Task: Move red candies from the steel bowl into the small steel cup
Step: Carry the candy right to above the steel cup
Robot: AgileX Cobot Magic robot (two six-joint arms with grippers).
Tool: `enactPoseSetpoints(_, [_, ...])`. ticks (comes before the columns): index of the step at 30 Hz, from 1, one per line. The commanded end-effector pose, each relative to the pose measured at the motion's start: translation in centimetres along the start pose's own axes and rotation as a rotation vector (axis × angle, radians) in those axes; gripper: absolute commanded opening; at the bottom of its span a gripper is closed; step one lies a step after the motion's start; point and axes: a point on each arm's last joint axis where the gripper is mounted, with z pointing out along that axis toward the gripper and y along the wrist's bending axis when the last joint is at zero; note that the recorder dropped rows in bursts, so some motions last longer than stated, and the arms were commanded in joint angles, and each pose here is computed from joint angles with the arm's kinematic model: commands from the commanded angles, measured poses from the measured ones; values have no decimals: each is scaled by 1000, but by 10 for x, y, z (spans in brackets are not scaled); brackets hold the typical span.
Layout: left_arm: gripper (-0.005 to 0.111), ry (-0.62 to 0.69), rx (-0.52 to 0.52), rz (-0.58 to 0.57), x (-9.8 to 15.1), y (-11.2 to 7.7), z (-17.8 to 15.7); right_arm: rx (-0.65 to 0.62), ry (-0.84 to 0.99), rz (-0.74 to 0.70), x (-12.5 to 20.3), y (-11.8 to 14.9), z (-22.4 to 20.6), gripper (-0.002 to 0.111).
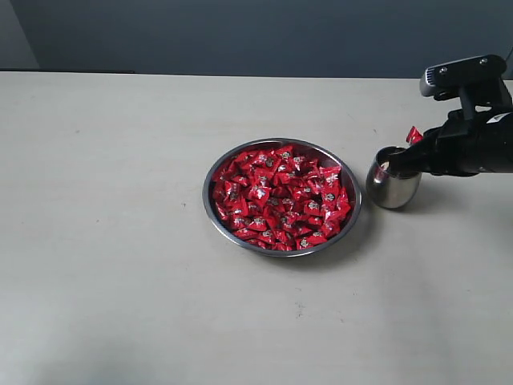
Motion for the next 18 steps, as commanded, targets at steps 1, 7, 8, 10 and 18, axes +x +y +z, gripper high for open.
enactPoseSetpoints(1, [0, -18, 4, 2, -3, 0, -1, 21, -31, -2, -3, -1, -2, 15])
enactPoseSetpoints(7, [0, -18, 4, 2, -3, 0, -1, 32, -38, -6, -3, -2, 0, 15])
enactPoseSetpoints(8, [0, -18, 4, 2, -3, 0, -1, 40, -40, -8, -3, -3, 2, 15])
enactPoseSetpoints(10, [0, -18, 4, 2, -3, 0, -1, 37, -24, -8, -2, -3, 8, 15])
enactPoseSetpoints(18, [0, -18, 4, 2, -3, 0, -1, -37, 77, 1, -5, 1, 30, 15])
